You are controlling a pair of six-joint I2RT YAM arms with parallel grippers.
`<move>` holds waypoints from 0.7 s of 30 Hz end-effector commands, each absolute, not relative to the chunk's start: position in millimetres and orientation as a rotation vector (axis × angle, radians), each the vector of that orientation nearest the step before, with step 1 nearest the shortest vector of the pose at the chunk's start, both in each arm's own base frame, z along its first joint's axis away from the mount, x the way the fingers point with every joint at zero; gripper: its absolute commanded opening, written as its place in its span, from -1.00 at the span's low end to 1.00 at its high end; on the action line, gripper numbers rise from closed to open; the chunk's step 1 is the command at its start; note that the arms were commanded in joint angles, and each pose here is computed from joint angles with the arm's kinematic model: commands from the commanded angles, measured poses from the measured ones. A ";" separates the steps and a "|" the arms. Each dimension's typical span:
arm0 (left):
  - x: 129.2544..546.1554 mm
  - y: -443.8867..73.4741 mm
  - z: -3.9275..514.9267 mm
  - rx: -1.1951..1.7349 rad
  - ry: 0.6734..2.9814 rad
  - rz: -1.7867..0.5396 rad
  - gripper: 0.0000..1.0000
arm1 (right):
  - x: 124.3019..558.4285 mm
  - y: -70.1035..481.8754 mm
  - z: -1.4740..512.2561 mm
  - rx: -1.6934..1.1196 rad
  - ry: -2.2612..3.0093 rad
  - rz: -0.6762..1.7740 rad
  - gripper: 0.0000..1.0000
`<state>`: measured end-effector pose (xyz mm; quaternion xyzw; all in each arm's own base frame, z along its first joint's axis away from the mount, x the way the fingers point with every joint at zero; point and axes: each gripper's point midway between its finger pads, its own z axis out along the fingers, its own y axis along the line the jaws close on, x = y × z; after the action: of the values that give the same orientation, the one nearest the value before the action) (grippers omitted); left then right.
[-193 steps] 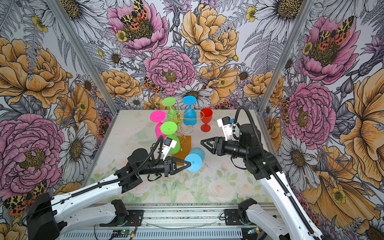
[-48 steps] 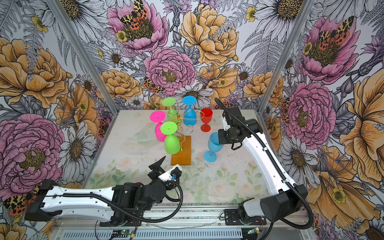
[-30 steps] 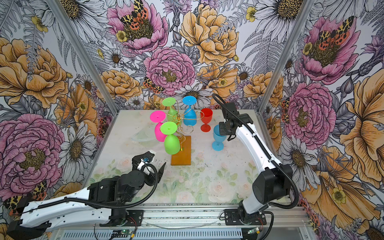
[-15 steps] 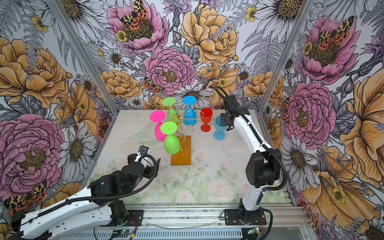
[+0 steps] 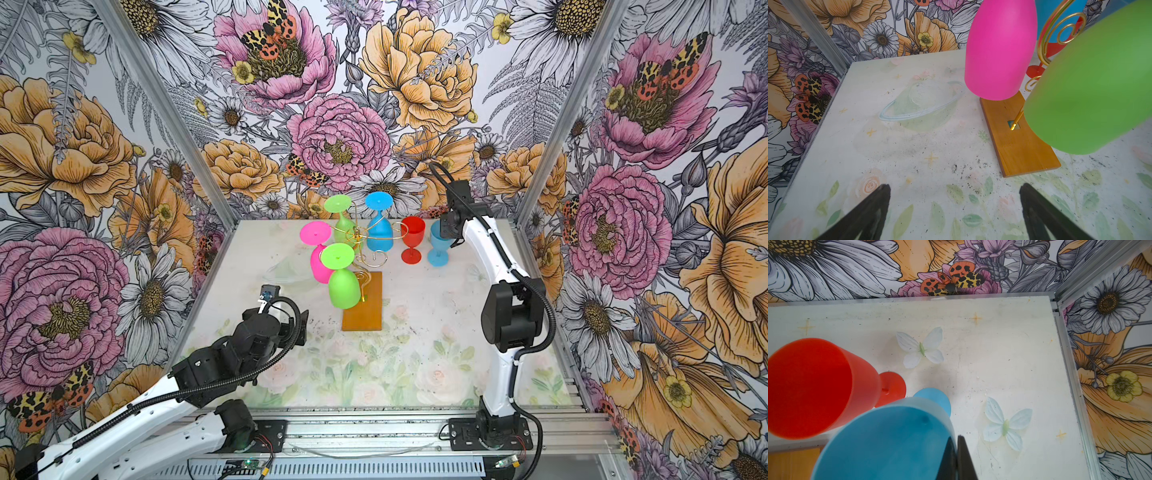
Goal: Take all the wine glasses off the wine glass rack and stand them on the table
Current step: 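Lower the blue glass onto the table beside the red glass and open the right gripper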
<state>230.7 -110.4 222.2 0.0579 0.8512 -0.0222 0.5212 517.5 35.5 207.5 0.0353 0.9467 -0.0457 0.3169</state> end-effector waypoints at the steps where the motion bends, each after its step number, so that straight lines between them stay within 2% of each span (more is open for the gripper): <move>1: 227.9 -109.2 228.1 0.111 2.049 -0.103 0.97 | 533.5 35.8 211.6 0.096 2.463 -0.087 -1.00; 21: 224.1 -100.5 226.1 0.075 2.058 -0.102 0.97 | 559.3 40.2 185.8 0.106 2.489 -0.045 -1.00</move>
<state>226.1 -100.3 219.6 0.0398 0.8567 -0.0247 0.5136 549.6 38.5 183.5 0.0358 0.9503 -0.0245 0.3084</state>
